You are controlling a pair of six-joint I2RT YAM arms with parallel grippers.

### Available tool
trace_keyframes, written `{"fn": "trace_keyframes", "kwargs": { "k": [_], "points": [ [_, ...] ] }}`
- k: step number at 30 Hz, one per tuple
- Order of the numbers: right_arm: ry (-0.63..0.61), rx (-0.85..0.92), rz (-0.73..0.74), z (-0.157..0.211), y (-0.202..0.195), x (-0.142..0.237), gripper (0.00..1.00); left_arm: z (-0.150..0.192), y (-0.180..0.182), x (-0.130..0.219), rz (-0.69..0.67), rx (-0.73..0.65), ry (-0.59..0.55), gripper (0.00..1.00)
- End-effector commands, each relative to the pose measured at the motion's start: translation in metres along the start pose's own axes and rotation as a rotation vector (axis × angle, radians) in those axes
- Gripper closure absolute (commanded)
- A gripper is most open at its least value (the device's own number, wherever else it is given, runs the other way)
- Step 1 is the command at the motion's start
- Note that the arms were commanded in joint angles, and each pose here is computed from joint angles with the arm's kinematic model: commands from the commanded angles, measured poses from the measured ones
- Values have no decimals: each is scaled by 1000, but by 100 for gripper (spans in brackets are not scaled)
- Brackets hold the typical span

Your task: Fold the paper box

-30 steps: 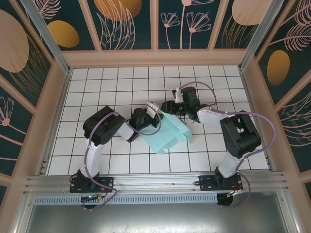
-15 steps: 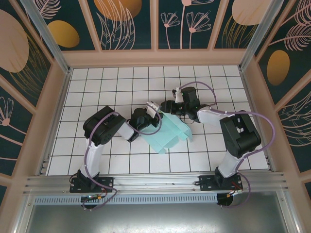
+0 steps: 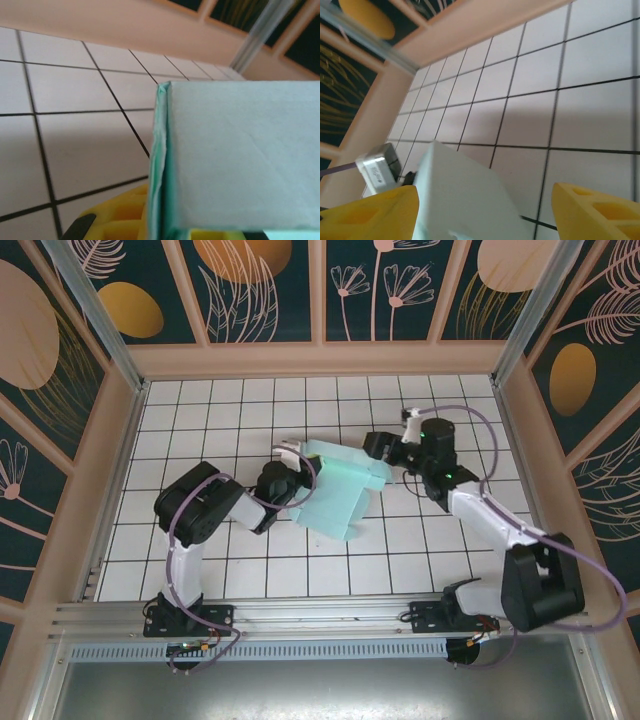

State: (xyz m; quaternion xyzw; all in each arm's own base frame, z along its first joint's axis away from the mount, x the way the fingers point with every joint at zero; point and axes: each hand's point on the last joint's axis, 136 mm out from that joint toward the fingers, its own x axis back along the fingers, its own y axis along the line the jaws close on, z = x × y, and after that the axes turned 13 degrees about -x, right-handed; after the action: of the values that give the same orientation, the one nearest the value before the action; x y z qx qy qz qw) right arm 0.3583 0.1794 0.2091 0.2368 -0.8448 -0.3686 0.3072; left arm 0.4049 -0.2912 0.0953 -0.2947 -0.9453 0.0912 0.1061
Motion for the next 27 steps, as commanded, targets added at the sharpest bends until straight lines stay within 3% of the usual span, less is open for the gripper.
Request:
{"fn": "trace_keyframes", "kwargs": {
  "k": [1, 5, 11, 20, 27],
  "points": [
    [-118, -33, -37, -18, 0, 24, 30, -33, 19, 10, -32, 211, -99, 100],
    [-181, -69, -116, -18, -5, 44, 31, -43, 18, 8, 34, 316, -111, 100],
    [-157, -105, -221, -2, -2, 49, 33, -63, 10, 10, 123, 459, -160, 100],
    [-44, -146, -394, 23, 33, 35, 35, -74, -6, 11, 217, 464, -169, 100],
    [39, -166, -478, 38, 61, 16, 37, -69, -4, 10, 207, 458, -165, 100]
  ]
}}
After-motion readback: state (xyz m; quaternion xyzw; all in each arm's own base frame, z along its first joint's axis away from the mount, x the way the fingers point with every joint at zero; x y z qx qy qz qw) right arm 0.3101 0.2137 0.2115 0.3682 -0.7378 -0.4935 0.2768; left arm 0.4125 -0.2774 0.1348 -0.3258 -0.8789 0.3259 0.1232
